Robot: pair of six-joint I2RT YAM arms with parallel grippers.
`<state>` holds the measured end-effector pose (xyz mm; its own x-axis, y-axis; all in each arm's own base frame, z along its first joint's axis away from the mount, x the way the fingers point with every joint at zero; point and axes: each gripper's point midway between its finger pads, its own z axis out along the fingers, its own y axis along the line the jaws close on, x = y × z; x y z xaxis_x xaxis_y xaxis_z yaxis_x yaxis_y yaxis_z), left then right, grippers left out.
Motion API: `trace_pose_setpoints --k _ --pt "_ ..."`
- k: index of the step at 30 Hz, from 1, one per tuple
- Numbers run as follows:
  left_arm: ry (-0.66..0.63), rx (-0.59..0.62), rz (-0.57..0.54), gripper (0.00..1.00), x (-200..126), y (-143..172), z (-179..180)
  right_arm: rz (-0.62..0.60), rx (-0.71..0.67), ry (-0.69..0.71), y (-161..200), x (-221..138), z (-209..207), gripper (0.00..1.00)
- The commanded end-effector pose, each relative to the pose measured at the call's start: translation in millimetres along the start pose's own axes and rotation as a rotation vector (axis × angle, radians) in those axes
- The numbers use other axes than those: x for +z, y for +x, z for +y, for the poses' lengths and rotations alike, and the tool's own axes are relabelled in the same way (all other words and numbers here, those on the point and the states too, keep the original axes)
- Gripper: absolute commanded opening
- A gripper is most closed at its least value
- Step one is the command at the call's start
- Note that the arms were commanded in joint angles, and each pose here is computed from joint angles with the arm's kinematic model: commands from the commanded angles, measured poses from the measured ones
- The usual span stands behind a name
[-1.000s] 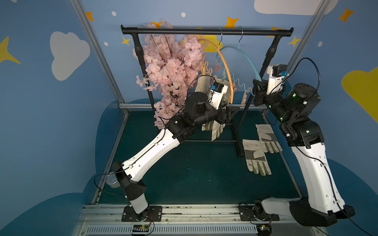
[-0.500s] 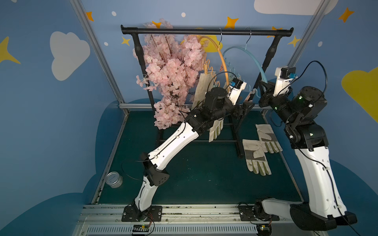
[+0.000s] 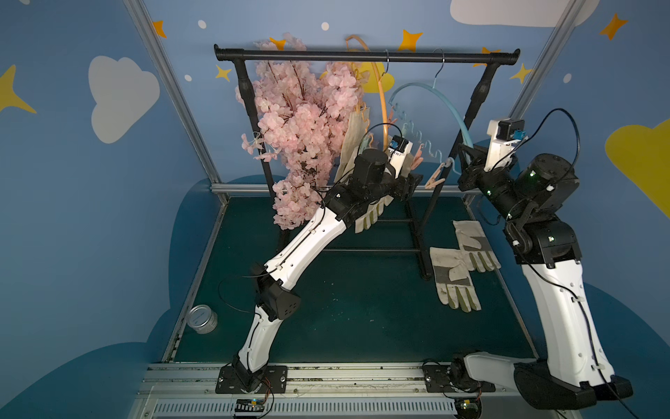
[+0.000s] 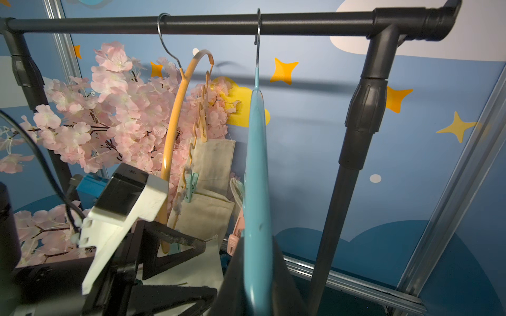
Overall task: Clip the gloves onto a hanger to dry
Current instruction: Open the clamp at the hanger.
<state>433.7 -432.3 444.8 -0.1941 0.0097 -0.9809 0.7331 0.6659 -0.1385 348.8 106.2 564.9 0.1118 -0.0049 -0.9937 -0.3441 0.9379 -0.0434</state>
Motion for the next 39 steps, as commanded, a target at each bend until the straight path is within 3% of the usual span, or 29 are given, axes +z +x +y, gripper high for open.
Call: trace_pose_setpoints --k 1,19,39 --pt "-0.039 0.036 -0.06 0.7 -11 -23 11 -0.069 0.007 0.004 -19 -7 -2 0.08" --pt "0.032 0.182 -0.121 0.76 2 -31 13 -0.073 0.013 -0.053 -20 -8 6 0.08" --pt "0.062 0.231 -0.182 0.76 19 -34 20 -0.082 0.023 -0.075 -22 -13 10 0.08"
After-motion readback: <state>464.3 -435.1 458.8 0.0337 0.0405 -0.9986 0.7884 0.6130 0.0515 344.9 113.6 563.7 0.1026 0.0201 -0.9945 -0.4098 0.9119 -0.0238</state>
